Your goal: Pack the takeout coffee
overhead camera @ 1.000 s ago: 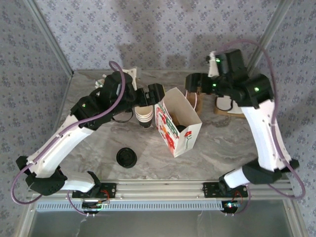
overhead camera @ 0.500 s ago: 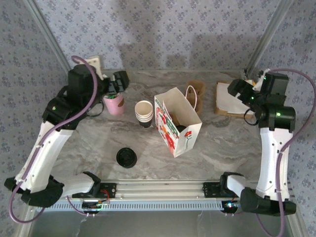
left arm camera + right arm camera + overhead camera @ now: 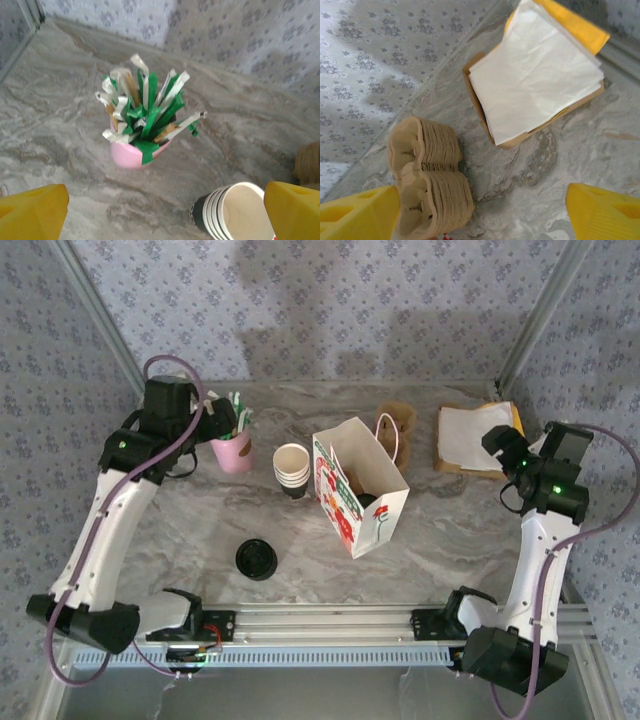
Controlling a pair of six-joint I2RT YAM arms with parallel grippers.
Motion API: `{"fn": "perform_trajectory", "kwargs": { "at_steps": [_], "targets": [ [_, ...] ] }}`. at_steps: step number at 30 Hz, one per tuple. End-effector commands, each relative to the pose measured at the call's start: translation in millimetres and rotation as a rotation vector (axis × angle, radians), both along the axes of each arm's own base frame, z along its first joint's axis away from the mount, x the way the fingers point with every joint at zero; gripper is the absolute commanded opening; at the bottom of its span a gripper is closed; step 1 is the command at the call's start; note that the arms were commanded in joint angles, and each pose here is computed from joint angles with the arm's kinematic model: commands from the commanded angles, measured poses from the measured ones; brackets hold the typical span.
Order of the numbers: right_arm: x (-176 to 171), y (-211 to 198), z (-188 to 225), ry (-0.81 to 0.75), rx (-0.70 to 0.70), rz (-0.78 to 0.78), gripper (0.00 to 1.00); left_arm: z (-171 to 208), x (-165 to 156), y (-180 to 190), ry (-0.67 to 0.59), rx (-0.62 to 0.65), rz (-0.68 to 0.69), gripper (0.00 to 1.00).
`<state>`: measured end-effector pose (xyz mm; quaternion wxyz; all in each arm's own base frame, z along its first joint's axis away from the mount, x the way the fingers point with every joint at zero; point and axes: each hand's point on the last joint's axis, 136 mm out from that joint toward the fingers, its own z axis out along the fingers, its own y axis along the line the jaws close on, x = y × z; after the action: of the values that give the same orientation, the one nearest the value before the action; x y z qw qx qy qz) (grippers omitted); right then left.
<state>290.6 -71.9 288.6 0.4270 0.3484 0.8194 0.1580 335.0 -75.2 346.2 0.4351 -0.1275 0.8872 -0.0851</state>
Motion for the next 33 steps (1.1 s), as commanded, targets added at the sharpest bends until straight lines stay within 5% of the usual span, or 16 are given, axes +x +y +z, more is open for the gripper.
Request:
{"fn": "perform_trajectory", "kwargs": {
  "at_steps": [1, 16, 33],
  "targets": [
    [11.5, 5.9, 5.6, -0.068, 0.074, 0.016, 0.85, -2.8, 3.4, -6.4, 0.062, -0.006, -0.025, 0.97],
    [46.5, 38.4, 11.5, 0.03, 0.102, 0.269, 0.73, -44.1, 59.7, -4.4, 0.262, 0.196, 0.003, 0.82],
    [57.8, 61.0, 5.3, 0.02, 0.105, 0.353, 0.73, -70.9, 128.8, 7.2, 0.287, 0.153, 0.072, 0.53]
  ]
}}
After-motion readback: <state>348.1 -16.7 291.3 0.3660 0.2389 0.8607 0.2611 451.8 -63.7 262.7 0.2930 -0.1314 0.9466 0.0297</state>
